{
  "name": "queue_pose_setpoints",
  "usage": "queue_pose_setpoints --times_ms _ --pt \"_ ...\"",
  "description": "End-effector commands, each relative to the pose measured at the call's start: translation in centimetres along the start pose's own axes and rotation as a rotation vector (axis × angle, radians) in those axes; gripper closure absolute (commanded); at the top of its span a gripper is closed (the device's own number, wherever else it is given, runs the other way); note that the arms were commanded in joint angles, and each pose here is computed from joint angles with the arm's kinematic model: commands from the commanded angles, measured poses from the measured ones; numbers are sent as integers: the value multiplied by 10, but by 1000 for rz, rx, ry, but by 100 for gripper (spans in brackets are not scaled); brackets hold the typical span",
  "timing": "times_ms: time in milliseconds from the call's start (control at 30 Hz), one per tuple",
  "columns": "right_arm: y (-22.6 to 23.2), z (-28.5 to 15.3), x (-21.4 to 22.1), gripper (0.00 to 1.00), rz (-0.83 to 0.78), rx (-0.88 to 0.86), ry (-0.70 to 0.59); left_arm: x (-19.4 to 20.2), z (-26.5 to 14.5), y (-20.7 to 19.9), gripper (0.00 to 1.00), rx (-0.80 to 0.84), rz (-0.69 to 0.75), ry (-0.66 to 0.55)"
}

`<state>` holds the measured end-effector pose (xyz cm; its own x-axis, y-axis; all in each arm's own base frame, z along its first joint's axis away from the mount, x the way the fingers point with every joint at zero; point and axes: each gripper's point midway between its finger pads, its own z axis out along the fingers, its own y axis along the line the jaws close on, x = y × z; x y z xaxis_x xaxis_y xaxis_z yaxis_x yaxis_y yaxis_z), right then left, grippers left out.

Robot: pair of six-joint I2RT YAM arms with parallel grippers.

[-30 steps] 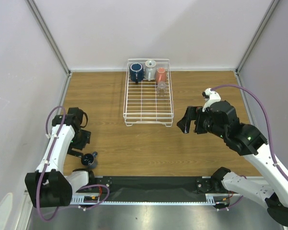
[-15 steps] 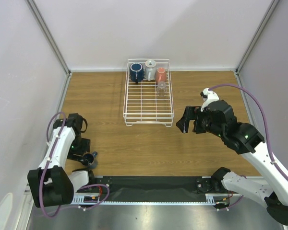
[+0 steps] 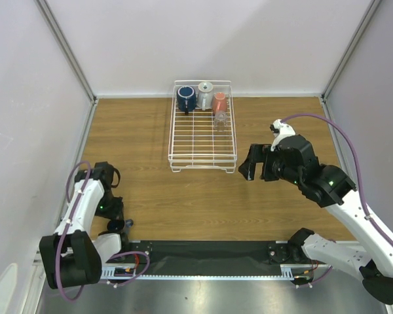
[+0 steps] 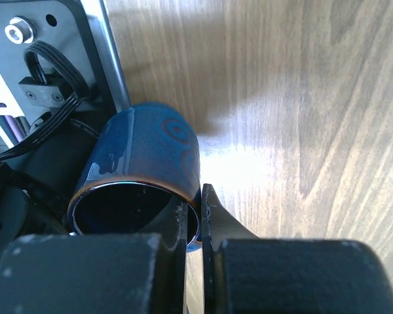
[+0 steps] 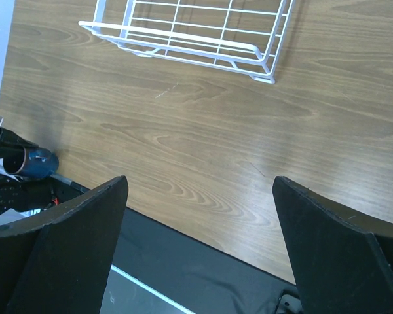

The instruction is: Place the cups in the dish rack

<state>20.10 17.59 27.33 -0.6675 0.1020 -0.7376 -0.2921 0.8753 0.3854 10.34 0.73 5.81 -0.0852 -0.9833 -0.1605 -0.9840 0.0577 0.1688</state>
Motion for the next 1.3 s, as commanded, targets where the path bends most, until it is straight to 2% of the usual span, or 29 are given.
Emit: queue_pose_setpoints --times_ms 0,167,267,333,400,467,500,567,600,667,700,767,800,833,900,933,967,1033,1167,1233,1267 --pt "12 -1 -17 0 9 -30 -43 -4 -7 -7 100 56 0 -9" --pt "22 -2 -22 0 6 -74 -44 -18 -41 -30 100 191 32 -57" --pt "25 -3 -26 0 30 -86 -65 -20 -75 -60 100 387 102 -54" --pt "28 -5 -29 0 22 -111 -77 -8 -101 -80 100 549 191 1" --pt "33 -4 -30 0 43 -137 -75 3 -140 -103 100 783 233 44" --pt "40 -2 -31 0 69 -178 -62 5 -183 -119 100 1043 253 15" --pt "40 0 -33 0 82 -186 -58 15 -206 -122 100 1175 275 60" --pt "50 3 -34 0 113 -250 -35 24 -227 -128 100 1335 291 95" --pt "53 4 -37 0 121 -272 -32 24 -273 -129 99 1557 326 53" --pt "61 6 -47 0 142 -325 -48 35 -305 -122 100 1720 401 76" --pt "65 10 -51 0 153 -339 -50 34 -324 -122 100 1802 453 26" --pt "79 13 -68 0 168 -416 -82 45 -358 -111 100 1892 596 12" --pt "82 25 -72 0 175 -427 -69 49 -366 -110 100 1918 686 -41" --pt "90 28 -82 0 172 -464 -89 54 -369 -116 100 1917 756 -36" --pt "107 30 -94 0 163 -535 -77 70 -389 -102 100 1996 926 -69" --pt "110 45 -94 0 174 -543 -43 75 -396 -100 100 2034 964 -72" --pt "119 41 -110 0 149 -574 -65 84 -399 -93 100 2082 1013 -55" --pt "124 49 -113 0 52 -590 -64 96 -405 -81 100 2151 1035 -1" --pt "139 51 -124 0 -2 -694 -115 122 -413 -54 100 2263 1153 84" --pt "152 51 -129 1 -17 -747 -148 127 -414 -51 100 2268 1215 5" --pt "156 53 -131 1 -24 -761 -158 134 -415 -47 100 2229 1254 25"
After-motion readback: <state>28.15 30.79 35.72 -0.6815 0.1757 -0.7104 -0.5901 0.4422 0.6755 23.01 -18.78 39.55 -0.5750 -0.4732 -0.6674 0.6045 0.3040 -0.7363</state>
